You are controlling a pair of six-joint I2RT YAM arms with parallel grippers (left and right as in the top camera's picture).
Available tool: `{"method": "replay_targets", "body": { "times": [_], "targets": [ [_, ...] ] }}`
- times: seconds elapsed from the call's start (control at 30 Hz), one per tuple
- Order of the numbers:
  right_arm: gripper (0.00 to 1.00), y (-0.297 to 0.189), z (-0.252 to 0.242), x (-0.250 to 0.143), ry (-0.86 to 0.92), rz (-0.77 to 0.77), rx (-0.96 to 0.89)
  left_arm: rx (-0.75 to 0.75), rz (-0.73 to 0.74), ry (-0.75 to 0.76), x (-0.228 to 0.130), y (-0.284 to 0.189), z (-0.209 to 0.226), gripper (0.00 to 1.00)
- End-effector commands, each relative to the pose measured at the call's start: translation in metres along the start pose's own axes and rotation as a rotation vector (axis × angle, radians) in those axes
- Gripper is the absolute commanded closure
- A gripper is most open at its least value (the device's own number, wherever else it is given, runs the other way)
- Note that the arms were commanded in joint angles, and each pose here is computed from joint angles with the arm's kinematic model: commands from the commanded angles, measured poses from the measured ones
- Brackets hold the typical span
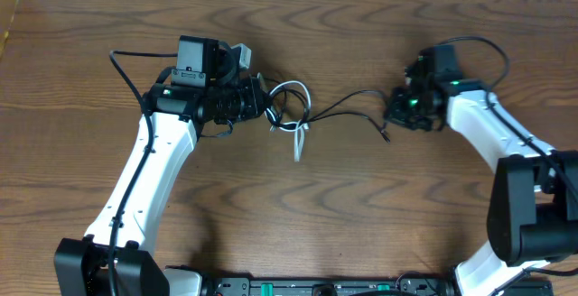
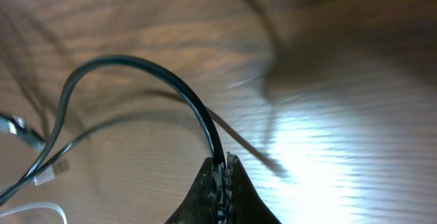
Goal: Untangle cables
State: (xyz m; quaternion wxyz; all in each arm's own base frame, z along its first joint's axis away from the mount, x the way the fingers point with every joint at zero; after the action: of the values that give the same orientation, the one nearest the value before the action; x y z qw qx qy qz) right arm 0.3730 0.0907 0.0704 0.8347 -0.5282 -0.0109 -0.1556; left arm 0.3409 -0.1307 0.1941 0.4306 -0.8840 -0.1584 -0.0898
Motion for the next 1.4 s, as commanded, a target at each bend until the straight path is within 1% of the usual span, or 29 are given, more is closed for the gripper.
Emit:
{"method": "replay_targets", "body": {
  "times": [0.0,0.03,0.07,0.1,0.13,0.23,0.47,0.53,0.63,0.77,0.8,0.87,0.97,1.1,1.27,1.33,1.37],
  "targets": [
    [0.96,-0.010,0.005,0.006,-0.096,0.008,0.151,0.009,-0.005,0.038,0.002,-0.002,0.001,0.93],
    [0.85,-0.012,0.010,0.006,-0.124,0.013,0.203,0.009,-0.006,0.038,0.002,-0.002,0.000,0.93],
    [0.60,-0.015,0.017,0.004,-0.165,0.019,0.263,0.008,-0.006,0.038,0.002,-0.002,0.000,0.93],
    [0.45,-0.017,0.025,0.002,-0.203,0.027,0.320,0.008,-0.005,0.037,0.002,-0.002,0.000,0.93],
    [0.33,-0.020,0.034,-0.001,-0.239,0.035,0.382,0.008,-0.006,0.029,0.002,-0.002,0.000,0.93],
    [0.27,-0.027,0.048,-0.006,-0.274,0.039,0.442,0.007,-0.008,-0.020,0.002,-0.002,0.000,0.93],
    [0.28,-0.064,0.087,-0.013,-0.400,-0.024,0.528,-0.028,-0.045,-0.132,0.011,-0.002,-0.006,0.93],
    [0.27,-0.069,0.101,-0.021,-0.441,-0.025,0.543,-0.043,-0.061,-0.175,0.015,-0.002,-0.009,0.93],
    [0.27,-0.066,0.121,-0.035,-0.454,0.012,0.565,-0.093,-0.074,-0.261,0.022,-0.003,-0.017,0.93],
    [0.34,-0.051,0.147,-0.052,-0.434,0.064,0.560,-0.148,-0.098,-0.333,0.030,-0.004,-0.028,0.93],
    [0.36,-0.048,0.151,-0.054,-0.429,0.063,0.548,-0.155,-0.101,-0.335,0.031,-0.003,-0.030,0.93],
    [0.43,-0.035,0.160,-0.058,-0.391,0.043,0.460,-0.174,-0.107,-0.314,0.031,-0.002,-0.038,0.92],
    [0.50,-0.025,0.165,-0.061,-0.362,0.013,0.381,-0.184,-0.102,-0.295,0.029,0.001,-0.045,0.93],
    [0.56,-0.010,0.168,-0.066,-0.355,-0.023,0.281,-0.190,-0.092,-0.284,0.026,0.003,-0.050,0.93],
    [0.60,0.018,0.157,-0.063,-0.360,-0.088,0.125,-0.188,-0.087,-0.283,0.025,0.004,-0.050,0.93],
    [0.65,0.027,0.153,-0.063,-0.359,-0.083,0.100,-0.184,-0.083,-0.286,0.024,0.004,-0.049,0.93],
    [0.69,0.031,0.151,-0.064,-0.360,-0.077,0.091,-0.179,-0.082,-0.282,0.023,0.004,-0.049,0.93]
  ]
}}
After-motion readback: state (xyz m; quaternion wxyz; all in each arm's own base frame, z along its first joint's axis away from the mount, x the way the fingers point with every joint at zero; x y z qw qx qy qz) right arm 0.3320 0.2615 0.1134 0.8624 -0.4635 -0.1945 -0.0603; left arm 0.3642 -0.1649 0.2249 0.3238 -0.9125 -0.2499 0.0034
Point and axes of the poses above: each gripper's point midway between its finger pads, its own y axis out along the fingers, its own z axis along the line the jaws close on, x = y × z, the point moved 3 cm from there along -y, back along the fingers, and after that the axes turned 3 degrees about -y, right-handed, at the moved point
